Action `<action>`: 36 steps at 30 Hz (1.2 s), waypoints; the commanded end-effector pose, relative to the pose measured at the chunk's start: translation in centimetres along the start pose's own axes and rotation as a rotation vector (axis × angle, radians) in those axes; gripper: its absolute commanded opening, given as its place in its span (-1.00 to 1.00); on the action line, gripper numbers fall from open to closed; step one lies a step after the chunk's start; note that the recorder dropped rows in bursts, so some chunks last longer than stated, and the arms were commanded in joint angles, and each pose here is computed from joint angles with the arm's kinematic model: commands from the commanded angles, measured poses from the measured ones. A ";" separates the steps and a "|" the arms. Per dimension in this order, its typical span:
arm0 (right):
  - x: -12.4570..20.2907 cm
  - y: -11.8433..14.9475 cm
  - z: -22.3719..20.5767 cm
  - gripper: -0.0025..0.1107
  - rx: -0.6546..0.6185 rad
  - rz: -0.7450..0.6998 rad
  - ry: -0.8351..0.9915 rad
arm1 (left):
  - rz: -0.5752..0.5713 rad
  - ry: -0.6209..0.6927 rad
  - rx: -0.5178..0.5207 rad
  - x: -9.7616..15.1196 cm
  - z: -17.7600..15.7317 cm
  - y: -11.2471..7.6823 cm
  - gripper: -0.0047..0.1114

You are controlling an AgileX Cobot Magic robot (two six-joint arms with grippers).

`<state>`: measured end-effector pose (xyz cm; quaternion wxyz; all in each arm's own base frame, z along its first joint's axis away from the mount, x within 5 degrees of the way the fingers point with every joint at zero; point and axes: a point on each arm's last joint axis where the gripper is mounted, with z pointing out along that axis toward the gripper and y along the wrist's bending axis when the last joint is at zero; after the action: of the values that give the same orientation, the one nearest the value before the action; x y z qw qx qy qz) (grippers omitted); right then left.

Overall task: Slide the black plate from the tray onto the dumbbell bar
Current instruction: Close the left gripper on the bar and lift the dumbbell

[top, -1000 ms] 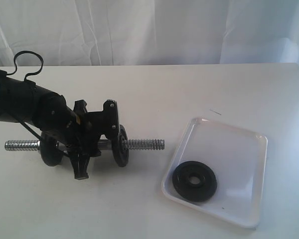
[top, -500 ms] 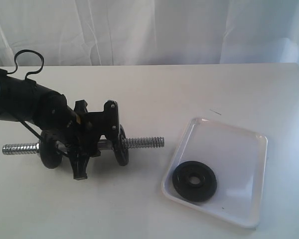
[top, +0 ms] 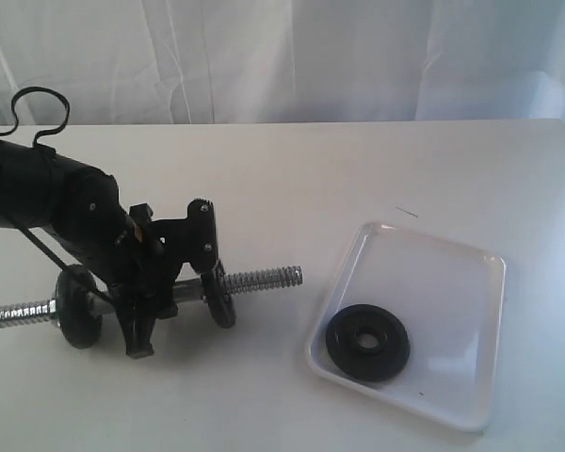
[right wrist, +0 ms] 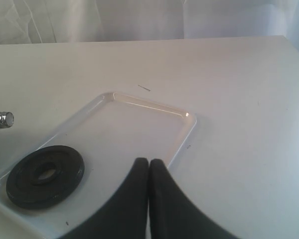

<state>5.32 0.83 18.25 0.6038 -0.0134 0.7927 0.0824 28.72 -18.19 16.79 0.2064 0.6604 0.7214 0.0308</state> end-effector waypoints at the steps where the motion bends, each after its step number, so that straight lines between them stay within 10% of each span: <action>1: 0.0 0.0 0.0 -0.96 -0.001 -0.003 -0.009 | -0.042 -0.076 -0.071 -0.8 -3.0 0.8 -0.92; 36: -0.1 0.0 0.0 -0.96 -0.002 -0.003 -0.013 | -0.093 -0.094 -0.042 -0.9 -3.8 0.5 -0.92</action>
<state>5.32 0.83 18.25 0.6038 -0.0134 0.7927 0.0824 27.57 -17.84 17.98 0.1932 0.6428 0.7412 0.0052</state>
